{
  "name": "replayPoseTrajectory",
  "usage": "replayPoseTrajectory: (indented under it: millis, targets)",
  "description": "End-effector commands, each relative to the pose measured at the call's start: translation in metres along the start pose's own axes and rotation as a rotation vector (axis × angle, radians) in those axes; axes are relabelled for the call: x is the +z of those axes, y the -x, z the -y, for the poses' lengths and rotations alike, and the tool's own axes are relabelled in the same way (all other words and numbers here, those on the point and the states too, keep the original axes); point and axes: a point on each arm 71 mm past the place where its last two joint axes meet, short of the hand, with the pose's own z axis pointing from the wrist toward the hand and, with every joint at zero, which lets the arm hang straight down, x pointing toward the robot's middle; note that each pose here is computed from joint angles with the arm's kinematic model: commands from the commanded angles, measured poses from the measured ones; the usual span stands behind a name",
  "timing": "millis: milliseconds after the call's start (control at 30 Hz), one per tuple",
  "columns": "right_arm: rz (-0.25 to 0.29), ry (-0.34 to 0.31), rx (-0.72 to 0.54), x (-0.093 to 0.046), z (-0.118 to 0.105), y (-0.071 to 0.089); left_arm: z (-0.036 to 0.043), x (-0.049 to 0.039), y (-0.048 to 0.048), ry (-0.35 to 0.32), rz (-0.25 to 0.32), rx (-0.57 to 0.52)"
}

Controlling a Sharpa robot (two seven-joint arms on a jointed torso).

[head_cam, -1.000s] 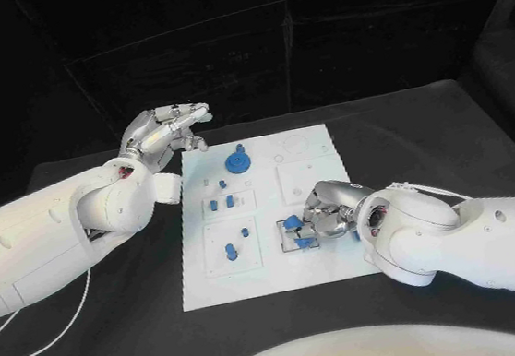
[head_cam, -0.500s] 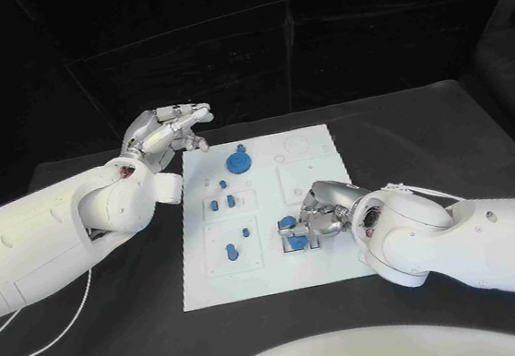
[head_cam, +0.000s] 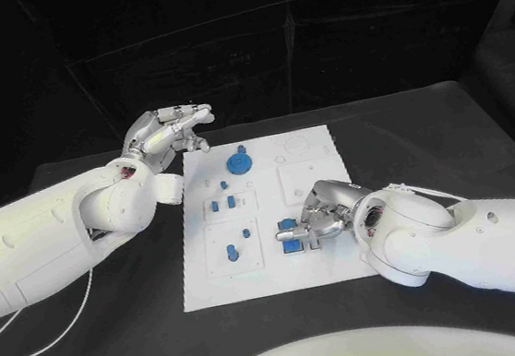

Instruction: Assemble the parts on the task board

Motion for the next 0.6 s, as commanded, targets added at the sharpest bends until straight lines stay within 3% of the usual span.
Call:
replayPoseTrajectory:
  millis: [33, 333, 600]
  targets:
    - [0.02, 0.024, -0.012, -0.002, -0.0021, 0.0025, 0.0008, 0.0003, -0.0012, -0.002, -0.014, -0.006]
    - [0.013, 0.081, -0.016, -0.0094, -0.0054, 0.0036, 0.001, -0.0002, -0.0002, -0.002, -0.012, -0.006]
    - [0.007, 0.063, -0.035, -0.0073, -0.0029, 0.0032, 0.0008, 0.0001, -0.0009, -0.002, -0.014, -0.006]
